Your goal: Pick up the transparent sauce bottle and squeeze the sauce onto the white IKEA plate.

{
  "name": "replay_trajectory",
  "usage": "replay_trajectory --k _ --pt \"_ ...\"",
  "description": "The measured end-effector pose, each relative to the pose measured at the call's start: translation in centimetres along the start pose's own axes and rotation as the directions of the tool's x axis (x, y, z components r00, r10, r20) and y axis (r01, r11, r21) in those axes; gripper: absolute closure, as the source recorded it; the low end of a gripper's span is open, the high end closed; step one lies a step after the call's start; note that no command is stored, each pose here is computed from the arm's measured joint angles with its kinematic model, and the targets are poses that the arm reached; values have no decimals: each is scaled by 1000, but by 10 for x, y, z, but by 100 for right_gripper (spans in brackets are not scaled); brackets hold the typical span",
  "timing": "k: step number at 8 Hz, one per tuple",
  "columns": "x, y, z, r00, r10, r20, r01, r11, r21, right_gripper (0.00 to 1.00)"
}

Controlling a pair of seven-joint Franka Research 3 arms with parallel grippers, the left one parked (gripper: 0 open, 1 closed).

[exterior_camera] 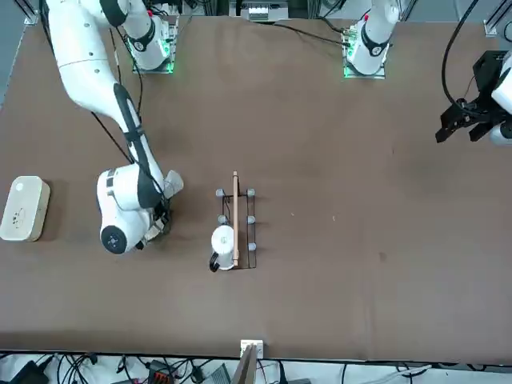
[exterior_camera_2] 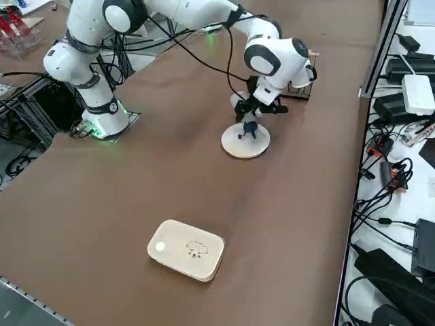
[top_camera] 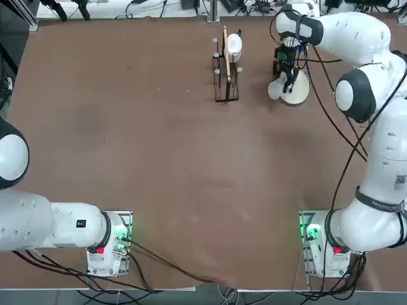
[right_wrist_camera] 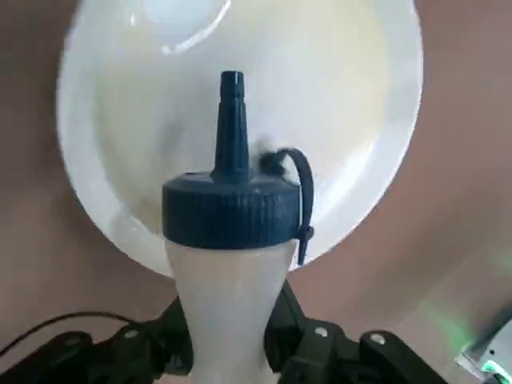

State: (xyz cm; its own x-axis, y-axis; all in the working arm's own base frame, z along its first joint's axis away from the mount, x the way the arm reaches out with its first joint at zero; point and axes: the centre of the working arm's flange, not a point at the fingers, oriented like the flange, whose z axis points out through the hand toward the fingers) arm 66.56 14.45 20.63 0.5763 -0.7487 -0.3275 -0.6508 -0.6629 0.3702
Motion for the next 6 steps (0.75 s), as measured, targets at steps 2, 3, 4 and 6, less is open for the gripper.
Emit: replay_trajectory --k 2,3,4,6 --pt "5 1 -26 991 130 -19 -129 990 52 63" --pt "5 1 -42 978 207 -25 -204 975 82 63" --pt "3 0 -52 958 285 -24 -281 954 104 63" --pt "1 0 -60 889 455 -49 -447 886 121 63"
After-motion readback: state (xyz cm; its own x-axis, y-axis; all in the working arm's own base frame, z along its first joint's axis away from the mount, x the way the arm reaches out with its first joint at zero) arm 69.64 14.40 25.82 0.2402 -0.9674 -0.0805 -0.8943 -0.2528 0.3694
